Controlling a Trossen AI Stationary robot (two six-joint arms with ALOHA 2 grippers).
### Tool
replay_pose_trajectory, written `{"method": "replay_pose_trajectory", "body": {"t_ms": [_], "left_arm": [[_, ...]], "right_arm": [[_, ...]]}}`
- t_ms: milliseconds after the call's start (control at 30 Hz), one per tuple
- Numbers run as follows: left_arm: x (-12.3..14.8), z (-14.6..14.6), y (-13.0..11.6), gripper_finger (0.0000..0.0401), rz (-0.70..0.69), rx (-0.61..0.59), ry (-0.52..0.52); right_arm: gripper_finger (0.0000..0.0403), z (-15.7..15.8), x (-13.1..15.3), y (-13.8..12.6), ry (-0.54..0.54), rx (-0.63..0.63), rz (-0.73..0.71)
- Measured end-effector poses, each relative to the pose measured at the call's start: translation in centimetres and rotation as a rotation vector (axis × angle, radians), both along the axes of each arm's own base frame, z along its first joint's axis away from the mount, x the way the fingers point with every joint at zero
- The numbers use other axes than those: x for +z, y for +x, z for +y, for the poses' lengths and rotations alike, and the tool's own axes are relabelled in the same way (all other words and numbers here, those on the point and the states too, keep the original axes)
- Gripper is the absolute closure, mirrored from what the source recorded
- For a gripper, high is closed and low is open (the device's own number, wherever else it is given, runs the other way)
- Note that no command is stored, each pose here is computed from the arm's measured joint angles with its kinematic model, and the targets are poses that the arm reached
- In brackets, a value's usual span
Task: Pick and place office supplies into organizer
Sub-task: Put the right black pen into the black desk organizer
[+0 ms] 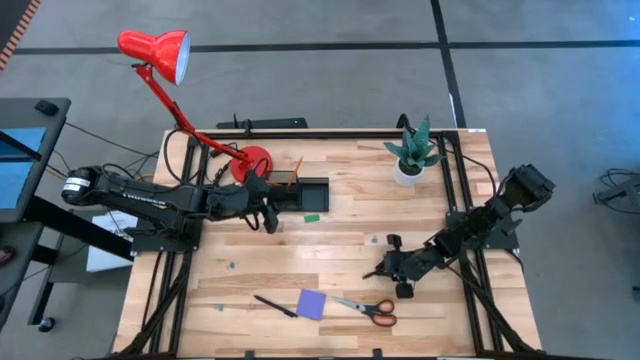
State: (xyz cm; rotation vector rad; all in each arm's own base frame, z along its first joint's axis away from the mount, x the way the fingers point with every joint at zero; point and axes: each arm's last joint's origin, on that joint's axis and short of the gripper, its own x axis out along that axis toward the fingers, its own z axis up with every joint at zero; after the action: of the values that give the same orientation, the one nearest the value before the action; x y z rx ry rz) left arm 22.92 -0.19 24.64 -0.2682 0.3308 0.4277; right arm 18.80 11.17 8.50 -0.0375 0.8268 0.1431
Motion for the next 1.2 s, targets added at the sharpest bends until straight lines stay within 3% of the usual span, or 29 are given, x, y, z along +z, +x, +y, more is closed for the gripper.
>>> {"method": "replay_pose_trajectory", "body": {"t_ms": [133, 367, 600, 1000, 1200], "left_arm": [[0.0, 0.0, 0.0, 0.0192, -0.002, 0.001, -0.003], [0.2, 0.0, 0.1, 0.0192, -0.037, 0.019, -0.04], [2.1, 0.0, -0.4, 0.0192, -0.172, 0.003, -0.012], [8.3, 0.7, -6.5, 0.0192, -0.477, 0.1, 0.159], [10.0, 0.9, -9.4, 0.0192, -0.591, 0.099, 0.19]], "right_arm": [[0.0389, -0.7, 0.1, 0.5, 0.024, -0.037, 0.002], [0.0395, -2.1, 0.8, 2.2, 0.069, -0.136, -0.117], [0.0395, -3.6, 1.9, 3.7, 0.104, -0.233, -0.254], [0.04, -7.7, 6.1, 6.8, 0.165, -0.356, -0.668], [0.0401, -10.0, 9.9, 10.1, 0.134, -0.346, -0.811]]}}
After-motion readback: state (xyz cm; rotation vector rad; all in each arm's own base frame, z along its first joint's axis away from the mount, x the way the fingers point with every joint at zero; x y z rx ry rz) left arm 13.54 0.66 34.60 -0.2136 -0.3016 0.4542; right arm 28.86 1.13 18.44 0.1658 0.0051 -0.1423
